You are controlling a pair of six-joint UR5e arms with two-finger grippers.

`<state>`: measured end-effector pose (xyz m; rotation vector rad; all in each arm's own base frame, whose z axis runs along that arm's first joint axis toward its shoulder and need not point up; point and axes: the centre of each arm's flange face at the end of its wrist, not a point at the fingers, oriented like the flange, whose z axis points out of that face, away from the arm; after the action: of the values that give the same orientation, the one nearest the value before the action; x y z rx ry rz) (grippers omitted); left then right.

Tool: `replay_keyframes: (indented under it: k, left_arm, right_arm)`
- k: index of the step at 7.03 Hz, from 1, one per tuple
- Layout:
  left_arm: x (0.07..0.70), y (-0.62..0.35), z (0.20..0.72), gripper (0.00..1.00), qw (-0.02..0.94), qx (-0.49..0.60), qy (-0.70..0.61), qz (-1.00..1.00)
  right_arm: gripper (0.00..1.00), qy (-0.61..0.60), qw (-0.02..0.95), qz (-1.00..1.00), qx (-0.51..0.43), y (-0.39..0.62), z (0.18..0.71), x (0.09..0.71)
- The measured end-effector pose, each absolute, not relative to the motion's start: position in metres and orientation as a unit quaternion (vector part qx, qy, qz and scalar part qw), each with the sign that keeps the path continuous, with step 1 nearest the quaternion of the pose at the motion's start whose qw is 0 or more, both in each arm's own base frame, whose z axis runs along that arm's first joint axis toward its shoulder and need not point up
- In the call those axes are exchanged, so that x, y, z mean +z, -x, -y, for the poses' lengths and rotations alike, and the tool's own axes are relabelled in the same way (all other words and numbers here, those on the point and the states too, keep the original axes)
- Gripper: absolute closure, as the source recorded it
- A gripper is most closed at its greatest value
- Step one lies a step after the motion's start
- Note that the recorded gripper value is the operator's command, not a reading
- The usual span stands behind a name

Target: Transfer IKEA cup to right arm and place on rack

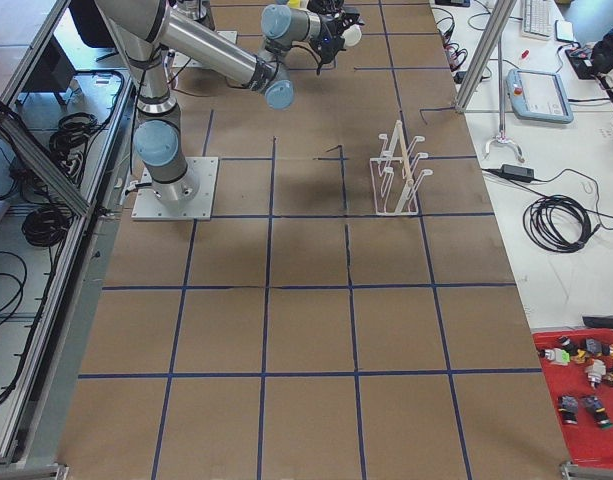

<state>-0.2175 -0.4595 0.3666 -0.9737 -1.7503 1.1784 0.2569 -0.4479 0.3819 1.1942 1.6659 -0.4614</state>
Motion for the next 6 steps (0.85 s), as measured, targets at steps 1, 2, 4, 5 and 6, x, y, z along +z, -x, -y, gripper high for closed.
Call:
replay_keyframes:
  k: [1, 2, 4, 5, 6]
  left_arm:
    - [0.3672, 0.2175, 0.4593, 0.89, 0.397, 0.466, 0.385, 0.691]
    - [0.3675, 0.2175, 0.4591, 0.89, 0.397, 0.466, 0.385, 0.691]
    - [0.3686, 0.2175, 0.4589, 0.38, 0.397, 0.467, 0.385, 0.69]
    - [0.3695, 0.2174, 0.4592, 0.15, 0.395, 0.468, 0.387, 0.689]
    - [0.3701, 0.2174, 0.4591, 0.05, 0.392, 0.472, 0.388, 0.687]
  right_arm:
    - [0.38, -0.492, 0.497, -0.689, -0.191, -0.257, 0.448, 0.3818]
    - [0.45, -0.489, 0.497, -0.691, -0.192, -0.2572, 0.448, 0.3821]
    - [0.53, -0.484, 0.498, -0.693, -0.192, -0.2577, 0.4479, 0.3827]
    - [0.53, -0.483, 0.498, -0.693, -0.193, -0.258, 0.4479, 0.3832]
    - [0.53, -0.483, 0.499, -0.693, -0.193, -0.258, 0.4482, 0.3839]
